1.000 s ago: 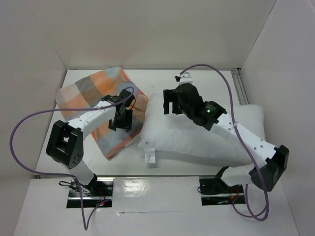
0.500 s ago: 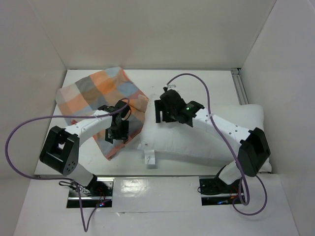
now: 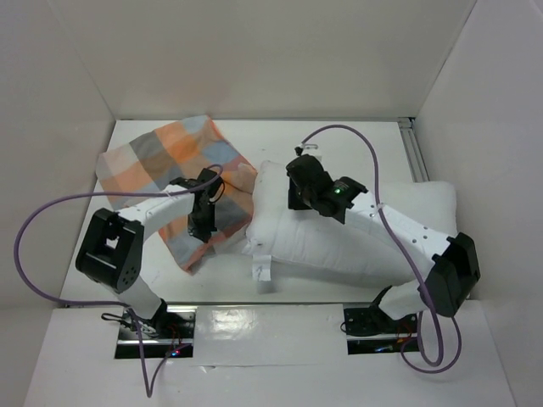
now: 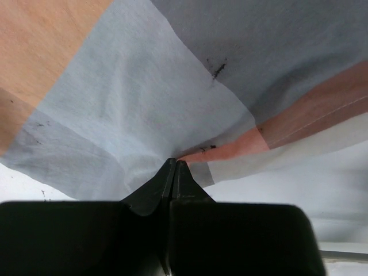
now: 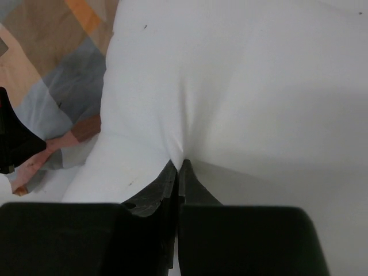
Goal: Put the pillow into the pillowcase
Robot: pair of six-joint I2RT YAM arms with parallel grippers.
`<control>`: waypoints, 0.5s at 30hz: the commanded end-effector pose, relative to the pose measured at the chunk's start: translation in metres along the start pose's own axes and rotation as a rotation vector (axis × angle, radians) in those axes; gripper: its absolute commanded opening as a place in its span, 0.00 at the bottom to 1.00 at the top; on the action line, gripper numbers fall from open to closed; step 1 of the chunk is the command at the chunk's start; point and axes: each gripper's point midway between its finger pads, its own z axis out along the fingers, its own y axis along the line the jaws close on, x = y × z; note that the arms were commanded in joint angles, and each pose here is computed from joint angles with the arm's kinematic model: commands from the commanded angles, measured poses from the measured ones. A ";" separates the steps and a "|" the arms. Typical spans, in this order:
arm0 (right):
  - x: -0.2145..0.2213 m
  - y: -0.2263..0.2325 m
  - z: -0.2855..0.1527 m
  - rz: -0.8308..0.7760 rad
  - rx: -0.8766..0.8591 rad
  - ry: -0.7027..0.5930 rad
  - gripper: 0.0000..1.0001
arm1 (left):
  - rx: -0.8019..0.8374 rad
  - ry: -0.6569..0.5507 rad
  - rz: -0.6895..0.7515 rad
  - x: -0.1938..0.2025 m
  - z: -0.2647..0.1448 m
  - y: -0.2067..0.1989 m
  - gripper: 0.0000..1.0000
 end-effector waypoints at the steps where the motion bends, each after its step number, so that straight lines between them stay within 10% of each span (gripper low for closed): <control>1: -0.022 -0.023 -0.025 0.013 0.071 -0.062 0.00 | 0.051 -0.046 0.013 -0.012 -0.014 -0.009 0.00; 15: -0.045 -0.034 -0.071 0.034 0.022 -0.157 0.00 | 0.100 -0.250 -0.048 -0.057 -0.076 -0.011 0.00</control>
